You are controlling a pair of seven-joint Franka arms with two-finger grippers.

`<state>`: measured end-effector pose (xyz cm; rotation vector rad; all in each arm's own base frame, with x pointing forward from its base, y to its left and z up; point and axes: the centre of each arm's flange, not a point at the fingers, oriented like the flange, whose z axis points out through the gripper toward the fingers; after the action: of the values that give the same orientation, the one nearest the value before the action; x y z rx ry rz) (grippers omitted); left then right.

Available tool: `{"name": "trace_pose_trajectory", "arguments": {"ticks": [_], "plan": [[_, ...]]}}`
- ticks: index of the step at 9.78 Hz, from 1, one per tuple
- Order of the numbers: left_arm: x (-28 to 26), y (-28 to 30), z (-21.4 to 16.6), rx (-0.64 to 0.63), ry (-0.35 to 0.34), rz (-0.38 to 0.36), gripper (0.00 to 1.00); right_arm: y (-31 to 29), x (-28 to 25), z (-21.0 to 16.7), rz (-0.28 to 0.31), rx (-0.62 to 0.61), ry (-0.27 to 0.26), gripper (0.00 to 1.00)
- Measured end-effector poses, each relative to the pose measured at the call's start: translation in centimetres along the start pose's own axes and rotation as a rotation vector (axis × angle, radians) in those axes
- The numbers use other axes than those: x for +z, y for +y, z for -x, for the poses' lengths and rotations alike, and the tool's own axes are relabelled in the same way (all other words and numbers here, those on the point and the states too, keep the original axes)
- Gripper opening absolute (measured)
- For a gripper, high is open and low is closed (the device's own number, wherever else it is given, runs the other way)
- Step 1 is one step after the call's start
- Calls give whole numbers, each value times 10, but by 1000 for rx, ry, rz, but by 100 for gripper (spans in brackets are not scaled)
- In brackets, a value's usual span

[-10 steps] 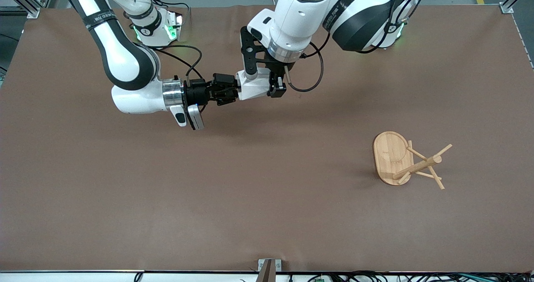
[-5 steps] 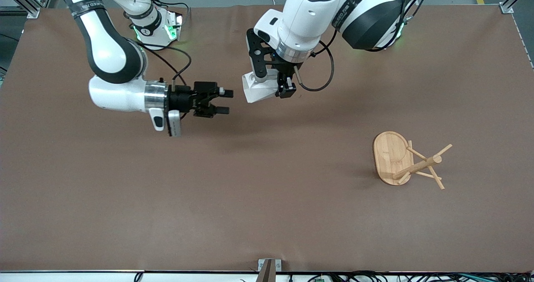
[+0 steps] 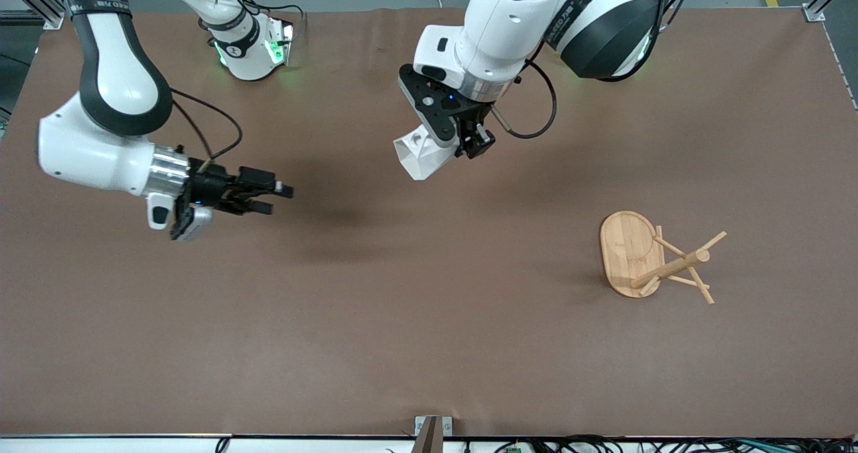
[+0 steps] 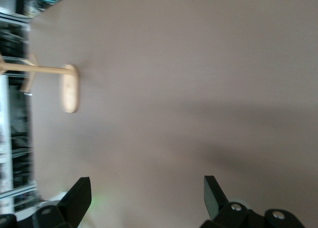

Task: Hang cup on rack
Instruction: 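Carry the cup with the left gripper over the wooden rack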

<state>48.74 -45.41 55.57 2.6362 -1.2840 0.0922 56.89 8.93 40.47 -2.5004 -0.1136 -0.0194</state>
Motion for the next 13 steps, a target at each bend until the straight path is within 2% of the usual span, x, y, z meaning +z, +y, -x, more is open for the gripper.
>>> {"name": "trace_pose_trajectory", "arguments": {"ticks": [1, 2, 5, 6, 8, 10, 13], "plan": [[-1, -7, 1, -101, 1, -2, 72, 19, -18, 2, 143, 3, -16, 100], [-2, -12, 2, -175, 2, -3, 72, 35, -34, 4, 254, 26, -23, 100], [2, -30, 7, -257, -11, -6, 72, 88, -100, 4, 465, 60, 11, 100], [4, -44, 11, -279, -17, -8, 72, 86, -128, 0, 503, 76, 14, 100], [4, -81, 21, -337, -22, -14, 72, 59, -178, 0, 527, 134, -14, 100], [9, -120, 37, -391, -43, -17, 72, 23, -228, 5, 561, 182, -17, 100], [35, -181, 74, -389, -84, -31, 72, -19, -274, 23, 580, 284, -46, 100]]}}
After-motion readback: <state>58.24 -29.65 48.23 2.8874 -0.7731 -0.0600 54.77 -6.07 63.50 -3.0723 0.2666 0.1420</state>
